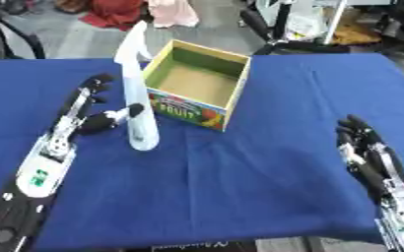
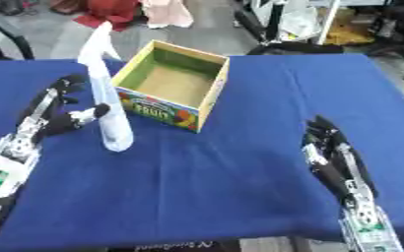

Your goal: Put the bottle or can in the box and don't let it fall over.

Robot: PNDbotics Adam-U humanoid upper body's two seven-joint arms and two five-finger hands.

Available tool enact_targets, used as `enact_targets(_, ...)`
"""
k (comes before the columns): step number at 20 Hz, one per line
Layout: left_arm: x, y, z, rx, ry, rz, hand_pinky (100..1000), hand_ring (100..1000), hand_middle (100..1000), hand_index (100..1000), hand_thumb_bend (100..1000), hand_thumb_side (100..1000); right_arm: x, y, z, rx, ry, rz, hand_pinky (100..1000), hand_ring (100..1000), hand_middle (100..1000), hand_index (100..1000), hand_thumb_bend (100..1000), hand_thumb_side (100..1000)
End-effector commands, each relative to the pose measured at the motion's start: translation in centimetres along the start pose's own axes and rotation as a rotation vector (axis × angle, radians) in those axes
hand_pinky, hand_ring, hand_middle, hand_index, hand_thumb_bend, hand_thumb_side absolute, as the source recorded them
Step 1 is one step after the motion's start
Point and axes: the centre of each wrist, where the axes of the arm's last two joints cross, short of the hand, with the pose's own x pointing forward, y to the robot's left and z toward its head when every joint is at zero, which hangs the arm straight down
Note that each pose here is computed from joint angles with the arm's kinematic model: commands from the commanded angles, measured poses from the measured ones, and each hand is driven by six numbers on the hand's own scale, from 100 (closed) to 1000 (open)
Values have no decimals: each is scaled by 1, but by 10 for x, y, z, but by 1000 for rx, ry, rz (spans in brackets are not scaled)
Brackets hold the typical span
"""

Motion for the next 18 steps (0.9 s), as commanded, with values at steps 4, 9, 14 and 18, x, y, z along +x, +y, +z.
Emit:
enact_targets(4, 3, -5, -19, -28, -36, -41, 835, 914, 933, 876, 761, 519, 10, 1, -7, 13, -40, -1, 936, 911, 864, 953, 100, 472)
enact_targets(9, 1, -16, -25, -81, -38, -71, 836, 915, 932, 853, 694, 479, 10, 2, -8, 17, -41, -4, 936, 911, 864, 954, 100, 474)
enact_targets(14, -4, -28, -26, -125, -30, -72, 835, 912, 926, 785, 515, 367, 10, 3, -8, 18, -41, -6, 936, 911, 864, 953, 100, 475)
enact_targets(18, -8, -32, -27, -130, -13, -62, 826, 900, 899, 531, 208, 198, 10, 3, -8, 19, -41, -7, 936, 911, 864, 953, 100, 476)
